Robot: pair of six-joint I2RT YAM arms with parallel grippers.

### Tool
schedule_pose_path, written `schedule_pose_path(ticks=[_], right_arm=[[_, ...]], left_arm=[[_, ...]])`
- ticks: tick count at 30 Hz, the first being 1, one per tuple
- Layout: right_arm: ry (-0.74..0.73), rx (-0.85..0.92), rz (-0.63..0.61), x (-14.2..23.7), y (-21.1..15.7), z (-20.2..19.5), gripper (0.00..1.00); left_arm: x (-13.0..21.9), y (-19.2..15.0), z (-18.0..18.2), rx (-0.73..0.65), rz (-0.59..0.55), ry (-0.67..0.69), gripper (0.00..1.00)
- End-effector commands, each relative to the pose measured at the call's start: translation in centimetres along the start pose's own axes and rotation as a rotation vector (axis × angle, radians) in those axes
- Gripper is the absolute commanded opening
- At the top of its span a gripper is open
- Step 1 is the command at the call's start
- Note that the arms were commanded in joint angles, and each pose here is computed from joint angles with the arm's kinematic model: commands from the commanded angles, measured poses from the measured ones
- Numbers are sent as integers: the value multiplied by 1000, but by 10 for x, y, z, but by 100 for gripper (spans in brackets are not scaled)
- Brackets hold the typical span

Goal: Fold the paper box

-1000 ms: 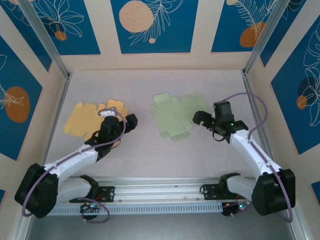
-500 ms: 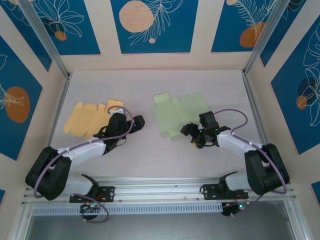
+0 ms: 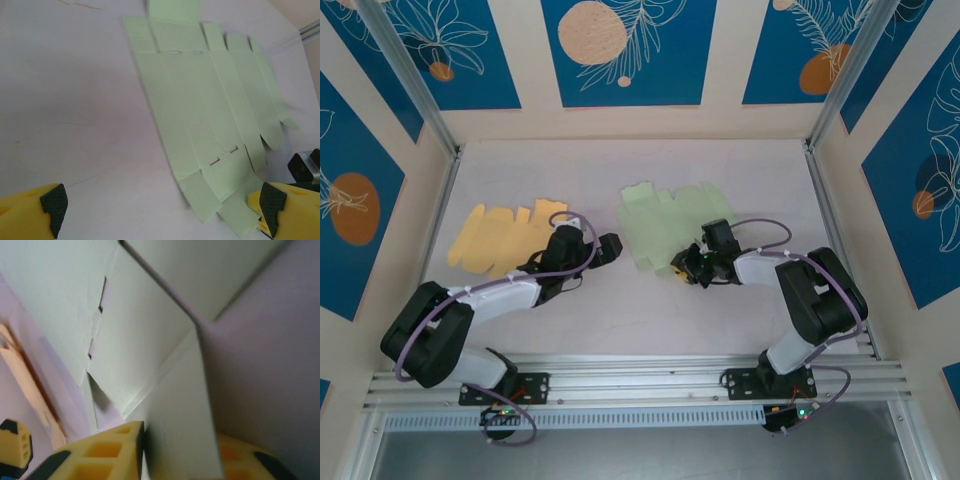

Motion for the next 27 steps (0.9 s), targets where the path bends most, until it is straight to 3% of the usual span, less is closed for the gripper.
schedule_pose_path(ticks=[1,4,8,19,24,27], right_arm=[[140,-4,14,-4,-1,19,14],[209,0,14,-3,0,32,5],[266,-15,15,0,-1,45,2],[350,-51,4,2,-5,66,0],[361,-45,5,2,-9,71,0],[360,-43,1,5,-9,72,0]], left_arm=[[-4,-4,-11,14,29,-39,98],[-8,-7,-10,32,49,-37,97],[-15,-12,-4,91,74,-13,95],[-24,-17,2,194,80,-55,96],[-34,-21,3,235,101,-68,92],[-37,-22,4,259,101,-79,84]])
Point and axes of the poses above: each hand's point on the last joint's axis, 136 mm out from that joint toward the fingers, its own x axis back along the fingers, its own z axis along the line the jaws close on, y = z × x, the point moved 5 cm from there along x, back along the fingers, and after that the axes turned 15 degrees about x, right-handed, at the moved point
